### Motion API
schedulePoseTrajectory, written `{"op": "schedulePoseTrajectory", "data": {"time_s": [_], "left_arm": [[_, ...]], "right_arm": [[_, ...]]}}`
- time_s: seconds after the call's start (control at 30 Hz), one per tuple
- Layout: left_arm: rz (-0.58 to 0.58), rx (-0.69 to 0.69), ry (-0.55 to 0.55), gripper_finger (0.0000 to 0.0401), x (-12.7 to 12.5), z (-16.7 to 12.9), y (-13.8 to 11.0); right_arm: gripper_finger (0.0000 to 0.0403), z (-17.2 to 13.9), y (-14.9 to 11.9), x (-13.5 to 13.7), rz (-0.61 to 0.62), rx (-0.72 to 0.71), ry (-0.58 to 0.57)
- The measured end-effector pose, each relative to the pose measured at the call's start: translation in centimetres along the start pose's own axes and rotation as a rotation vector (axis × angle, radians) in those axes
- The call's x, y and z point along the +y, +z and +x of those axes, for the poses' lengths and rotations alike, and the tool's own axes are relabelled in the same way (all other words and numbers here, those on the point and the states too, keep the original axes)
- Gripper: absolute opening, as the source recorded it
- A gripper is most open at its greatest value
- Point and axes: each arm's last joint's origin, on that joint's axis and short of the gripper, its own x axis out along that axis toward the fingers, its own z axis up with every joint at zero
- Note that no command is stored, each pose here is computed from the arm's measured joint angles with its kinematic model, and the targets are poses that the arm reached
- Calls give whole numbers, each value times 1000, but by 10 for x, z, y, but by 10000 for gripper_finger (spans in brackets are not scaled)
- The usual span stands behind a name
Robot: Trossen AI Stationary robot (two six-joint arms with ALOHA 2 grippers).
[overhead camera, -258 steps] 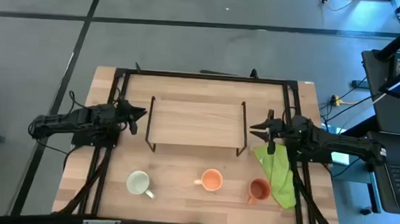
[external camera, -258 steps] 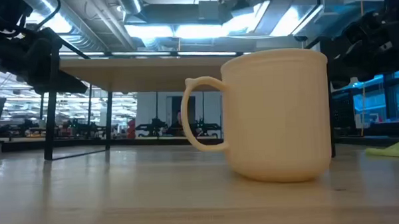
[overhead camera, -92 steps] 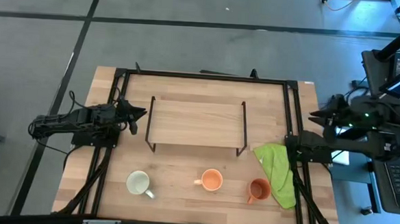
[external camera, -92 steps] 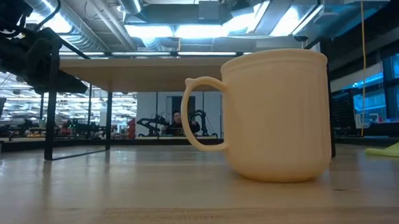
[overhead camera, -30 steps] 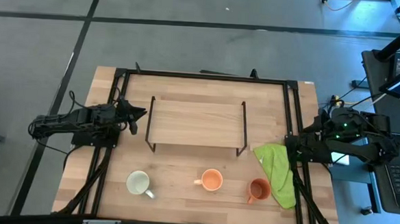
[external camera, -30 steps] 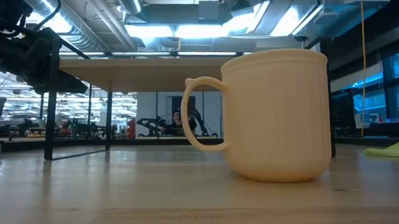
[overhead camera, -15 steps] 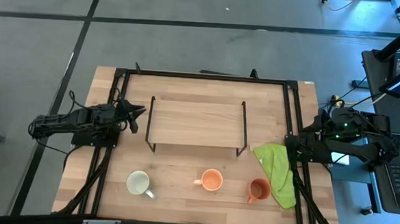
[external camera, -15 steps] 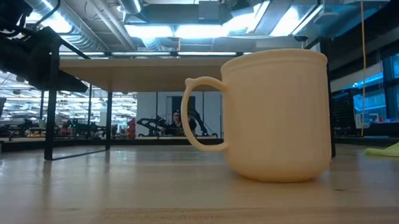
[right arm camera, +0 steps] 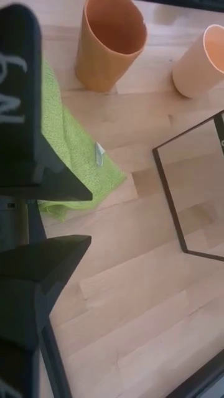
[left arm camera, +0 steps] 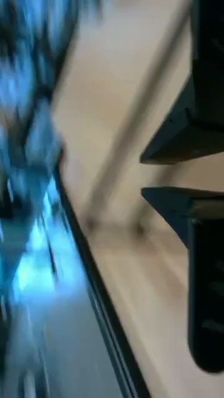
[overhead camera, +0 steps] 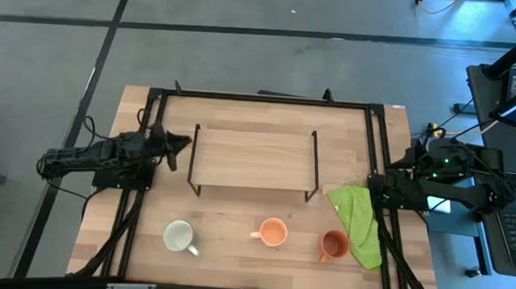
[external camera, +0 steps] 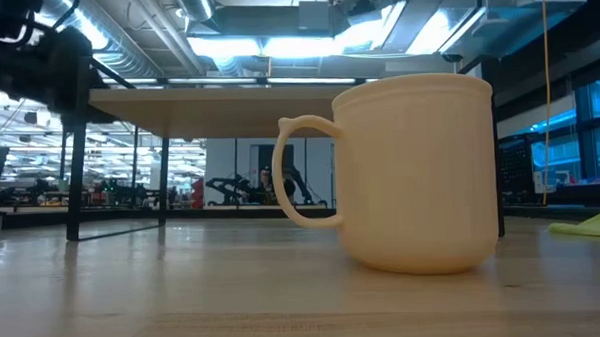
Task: Stack small to large cups/mugs on shelf
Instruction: Adjust the shelf
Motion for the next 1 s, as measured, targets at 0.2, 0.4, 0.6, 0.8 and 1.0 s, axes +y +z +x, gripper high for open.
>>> {"op": "schedulePoseTrajectory", "data": {"time_s": [0.2,0.4,0.6,0.8,1.0], "left_arm": [[246,-168,-904,63,-27,-8,10],[367,-272,-1353,63,-34,-20,13],[333,-242,-1359,63,-33,-20,12],[257,-146,-1244,63,-30,-13,7],[173,-74,-919,63,-23,-2,-1]], "right_arm": [[100,0,0,0,-1,0,0],[100,0,0,0,-1,0,0],[100,0,0,0,-1,0,0],[100,0,0,0,-2,0,0],[100,0,0,0,-1,0,0]]}}
